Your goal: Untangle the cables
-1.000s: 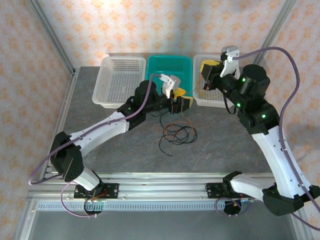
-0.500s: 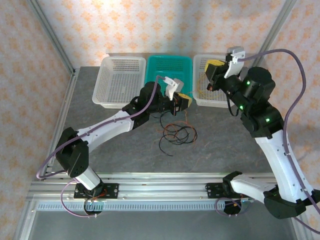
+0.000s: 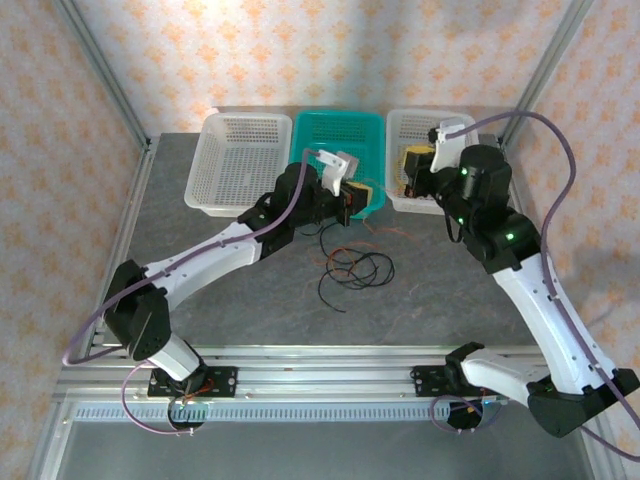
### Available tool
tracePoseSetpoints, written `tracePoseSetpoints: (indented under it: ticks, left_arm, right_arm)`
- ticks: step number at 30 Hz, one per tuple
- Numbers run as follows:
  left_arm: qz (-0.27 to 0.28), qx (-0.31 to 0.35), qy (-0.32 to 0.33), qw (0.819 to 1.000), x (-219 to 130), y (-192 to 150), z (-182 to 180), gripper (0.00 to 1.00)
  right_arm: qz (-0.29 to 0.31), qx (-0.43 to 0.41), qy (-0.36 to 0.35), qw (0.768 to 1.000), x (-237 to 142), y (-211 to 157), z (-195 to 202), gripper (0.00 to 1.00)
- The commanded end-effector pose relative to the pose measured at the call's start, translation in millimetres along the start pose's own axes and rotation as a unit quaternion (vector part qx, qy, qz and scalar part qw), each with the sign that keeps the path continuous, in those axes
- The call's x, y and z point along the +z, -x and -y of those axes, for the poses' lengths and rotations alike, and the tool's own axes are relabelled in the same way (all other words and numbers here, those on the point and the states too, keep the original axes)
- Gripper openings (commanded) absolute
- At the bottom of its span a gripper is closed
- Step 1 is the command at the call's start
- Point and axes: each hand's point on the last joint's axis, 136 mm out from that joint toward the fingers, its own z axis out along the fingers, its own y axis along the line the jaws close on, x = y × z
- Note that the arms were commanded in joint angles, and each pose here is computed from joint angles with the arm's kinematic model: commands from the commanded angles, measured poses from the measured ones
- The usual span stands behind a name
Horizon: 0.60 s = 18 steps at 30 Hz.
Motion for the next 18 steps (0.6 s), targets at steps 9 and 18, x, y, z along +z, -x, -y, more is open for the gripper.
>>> tracePoseSetpoints:
  ticks: [9,18]
  left_arm:
    - [0.061,-0.014,0.123,0.99,-29,62,-30,0.0]
    - [0.126,-0.009,0.177,0.976,-39,107,-66,0.0]
  right_arm:
    - [0.019,0.11,0.061,0.992,19,-24,-17,0.34]
    - [-0.038,0.126,0.039,0.991,32,-73,-11,0.38]
